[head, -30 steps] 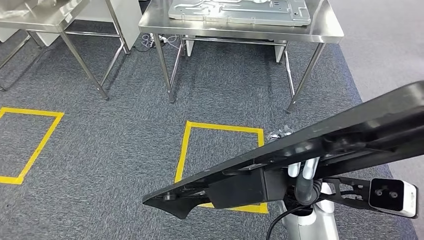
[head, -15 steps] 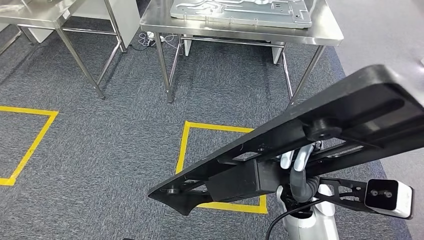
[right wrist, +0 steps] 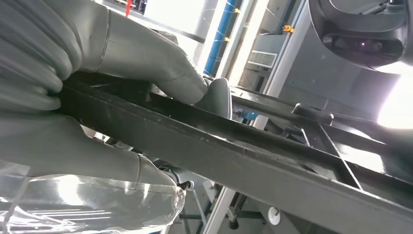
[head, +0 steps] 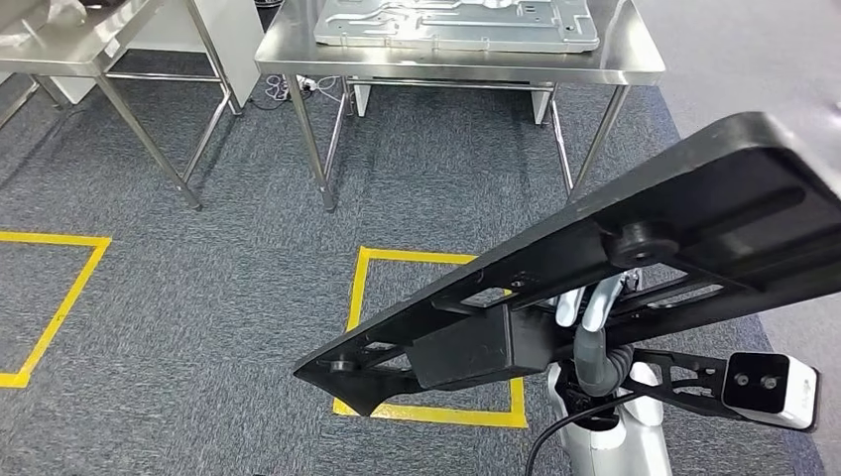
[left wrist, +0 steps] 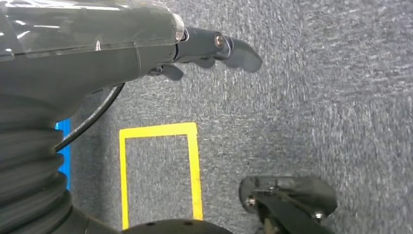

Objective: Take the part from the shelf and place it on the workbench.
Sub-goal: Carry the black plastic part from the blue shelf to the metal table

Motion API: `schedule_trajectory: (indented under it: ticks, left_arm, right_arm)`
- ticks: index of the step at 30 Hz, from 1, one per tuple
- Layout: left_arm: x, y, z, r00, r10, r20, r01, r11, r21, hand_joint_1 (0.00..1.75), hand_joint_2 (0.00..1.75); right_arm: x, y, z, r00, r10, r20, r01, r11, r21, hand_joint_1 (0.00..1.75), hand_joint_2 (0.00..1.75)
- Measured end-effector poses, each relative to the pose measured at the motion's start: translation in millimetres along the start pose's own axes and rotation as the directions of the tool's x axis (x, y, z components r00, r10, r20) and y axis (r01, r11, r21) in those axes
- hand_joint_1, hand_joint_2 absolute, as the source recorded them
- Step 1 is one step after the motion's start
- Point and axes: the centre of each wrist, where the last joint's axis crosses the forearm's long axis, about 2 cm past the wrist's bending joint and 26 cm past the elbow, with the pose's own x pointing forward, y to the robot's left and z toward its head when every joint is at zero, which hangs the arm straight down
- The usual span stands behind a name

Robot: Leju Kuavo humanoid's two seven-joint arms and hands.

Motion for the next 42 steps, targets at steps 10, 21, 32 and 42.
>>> schedule_trajectory:
  ticks: [10, 21, 32, 42]
  left_arm:
    - [0.2, 0.9, -0.3, 1.0, 0.0, 0.002, 0.0, 1.0, 0.001, 0.0, 1.75]
    - [0.2, -0.2, 0.0, 1.0, 0.0, 0.006, 0.0, 1.0, -0.004, 0.0, 1.75]
    - [-0.3, -0.1, 0.0, 1.0, 0.002, 0.005, -0.002, 1.0, -0.004, 0.0, 1.75]
    - [-1.3, 0.9, -0.2, 1.0, 0.002, 0.005, -0.002, 1.0, -0.005, 0.0, 1.75]
  right_arm:
    - [-0.1, -0.1, -1.4, 1.0, -0.001, 0.004, 0.001, 1.0, 0.005, 1.75, 1.75]
    - [-0.4, 0.3, -0.3, 1.0, -0.003, 0.003, 0.003, 1.0, 0.002, 1.75, 1.75]
    - [-0.4, 0.6, -1.0, 1.0, -0.004, 0.006, 0.003, 1.0, 0.005, 1.75, 1.75]
    - [0.2, 1.0, -2.2, 1.0, 0.0, 0.012, 0.0, 1.0, 0.011, 1.75, 1.75]
